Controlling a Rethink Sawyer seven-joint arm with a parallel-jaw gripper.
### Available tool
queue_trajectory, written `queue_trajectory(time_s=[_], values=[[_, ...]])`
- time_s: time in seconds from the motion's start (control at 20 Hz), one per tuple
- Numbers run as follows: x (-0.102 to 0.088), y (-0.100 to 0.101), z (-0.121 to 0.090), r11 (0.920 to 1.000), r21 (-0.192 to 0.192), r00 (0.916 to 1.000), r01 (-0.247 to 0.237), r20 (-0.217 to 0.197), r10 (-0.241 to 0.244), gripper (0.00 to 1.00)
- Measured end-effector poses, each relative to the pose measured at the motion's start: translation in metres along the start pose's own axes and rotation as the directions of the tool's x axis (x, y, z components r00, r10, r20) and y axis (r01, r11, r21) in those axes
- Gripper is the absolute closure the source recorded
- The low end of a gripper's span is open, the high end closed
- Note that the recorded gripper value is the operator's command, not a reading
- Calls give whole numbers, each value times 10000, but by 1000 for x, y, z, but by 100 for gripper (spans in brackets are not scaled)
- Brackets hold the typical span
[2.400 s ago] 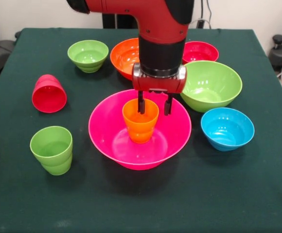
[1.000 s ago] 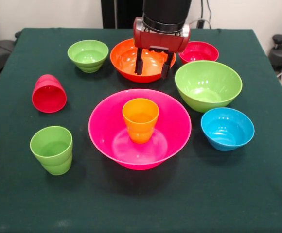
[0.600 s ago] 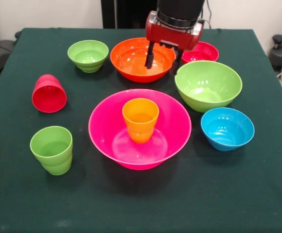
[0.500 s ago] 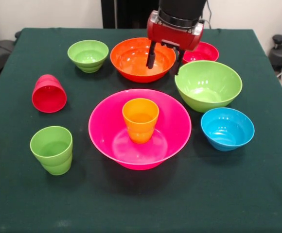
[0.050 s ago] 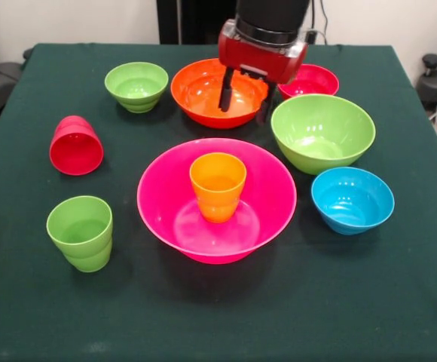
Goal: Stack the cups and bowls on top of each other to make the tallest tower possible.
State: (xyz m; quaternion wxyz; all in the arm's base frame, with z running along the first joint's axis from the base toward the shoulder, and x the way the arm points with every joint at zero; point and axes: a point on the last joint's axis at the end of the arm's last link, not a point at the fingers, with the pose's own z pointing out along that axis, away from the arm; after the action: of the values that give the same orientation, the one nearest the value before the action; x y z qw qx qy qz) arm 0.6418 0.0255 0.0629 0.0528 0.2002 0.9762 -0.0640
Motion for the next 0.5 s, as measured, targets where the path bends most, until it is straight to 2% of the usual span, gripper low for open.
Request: queue_trajectory(time_s=[0.35,0.5], values=[[-13,-29,7,9994,-7,9994,-354,-54,354,0],[-16,-34,9,9993,-43,9993,-381,-66,381,0]])
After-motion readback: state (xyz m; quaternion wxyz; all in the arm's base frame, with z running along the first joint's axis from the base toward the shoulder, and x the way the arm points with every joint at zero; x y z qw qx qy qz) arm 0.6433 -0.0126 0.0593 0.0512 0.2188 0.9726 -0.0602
